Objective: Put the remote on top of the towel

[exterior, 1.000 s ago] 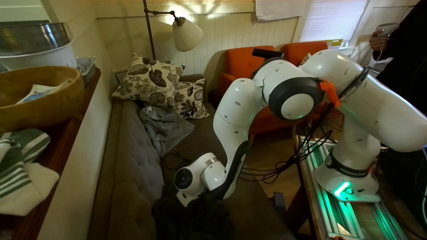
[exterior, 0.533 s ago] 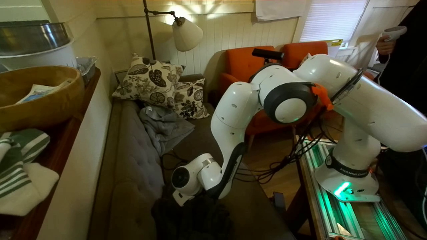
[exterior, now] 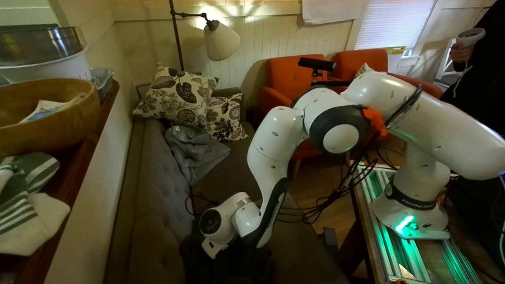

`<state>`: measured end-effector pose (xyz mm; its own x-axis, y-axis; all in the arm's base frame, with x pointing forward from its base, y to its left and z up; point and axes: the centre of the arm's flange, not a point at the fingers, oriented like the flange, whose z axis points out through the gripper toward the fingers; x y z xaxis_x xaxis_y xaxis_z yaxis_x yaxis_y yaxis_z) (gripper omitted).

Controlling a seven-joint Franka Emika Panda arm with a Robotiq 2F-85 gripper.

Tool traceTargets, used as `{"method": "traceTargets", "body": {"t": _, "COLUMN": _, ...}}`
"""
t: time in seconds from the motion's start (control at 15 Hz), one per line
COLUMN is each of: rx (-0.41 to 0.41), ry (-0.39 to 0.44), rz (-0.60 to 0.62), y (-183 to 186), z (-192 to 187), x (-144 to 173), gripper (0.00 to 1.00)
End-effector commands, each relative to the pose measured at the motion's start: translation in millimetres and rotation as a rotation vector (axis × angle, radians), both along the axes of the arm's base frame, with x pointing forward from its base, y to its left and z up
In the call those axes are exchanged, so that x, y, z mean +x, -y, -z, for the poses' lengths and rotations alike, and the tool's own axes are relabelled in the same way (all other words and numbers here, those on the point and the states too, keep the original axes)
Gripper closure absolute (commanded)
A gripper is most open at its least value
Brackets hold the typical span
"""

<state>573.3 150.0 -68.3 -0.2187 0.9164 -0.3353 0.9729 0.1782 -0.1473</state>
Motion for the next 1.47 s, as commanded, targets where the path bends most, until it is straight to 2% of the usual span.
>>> {"method": "traceTargets", "body": {"t": 0.0, "rx": 0.022, "ry": -0.063, "rz": 0.003, "y": -1, "z": 12, "x": -1, "gripper": 0.00}}
{"method": "traceTargets", "body": {"t": 0.13, "rx": 0.028, "ry": -0.085, "rz": 0.012, "y": 1, "z": 19, "x": -2, "gripper": 0.00}}
{"method": "traceTargets", "body": {"t": 0.2, "rx": 0.036, "ry": -0.094, "rz": 0.015, "y": 1, "z": 22, "x": -1, "gripper": 0.02}}
{"method": "traceTargets", "body": {"t": 0.27, "rx": 0.043, "ry": -0.103, "rz": 0.018, "y": 2, "z": 26, "x": 2, "gripper": 0.09}}
{"method": "traceTargets", "body": {"t": 0.33, "rx": 0.047, "ry": -0.107, "rz": 0.020, "y": 3, "z": 29, "x": 6, "gripper": 0.10}}
{"method": "traceTargets", "body": {"t": 0.47, "rx": 0.051, "ry": -0.114, "rz": 0.019, "y": 4, "z": 30, "x": 11, "gripper": 0.30}}
{"method": "traceTargets", "body": {"t": 0.67, "rx": 0.048, "ry": -0.115, "rz": 0.017, "y": 6, "z": 28, "x": 19, "gripper": 0.53}}
{"method": "traceTargets", "body": {"t": 0.87, "rx": 0.048, "ry": -0.111, "rz": 0.020, "y": 7, "z": 23, "x": 23, "gripper": 0.73}}
{"method": "traceTargets", "body": {"t": 0.93, "rx": 0.045, "ry": -0.113, "rz": 0.016, "y": 7, "z": 21, "x": 24, "gripper": 0.73}}
{"method": "traceTargets", "body": {"t": 1.07, "rx": 0.036, "ry": -0.127, "rz": 0.007, "y": 5, "z": 19, "x": 22, "gripper": 0.73}}
{"method": "traceTargets", "body": {"t": 1.13, "rx": 0.034, "ry": -0.136, "rz": -0.001, "y": 4, "z": 18, "x": 21, "gripper": 0.23}}
{"method": "traceTargets", "body": {"t": 1.2, "rx": 0.033, "ry": -0.145, "rz": -0.010, "y": 3, "z": 18, "x": 20, "gripper": 0.23}}
{"method": "traceTargets", "body": {"t": 1.4, "rx": 0.039, "ry": -0.179, "rz": -0.039, "y": 0, "z": 15, "x": 16, "gripper": 0.03}}
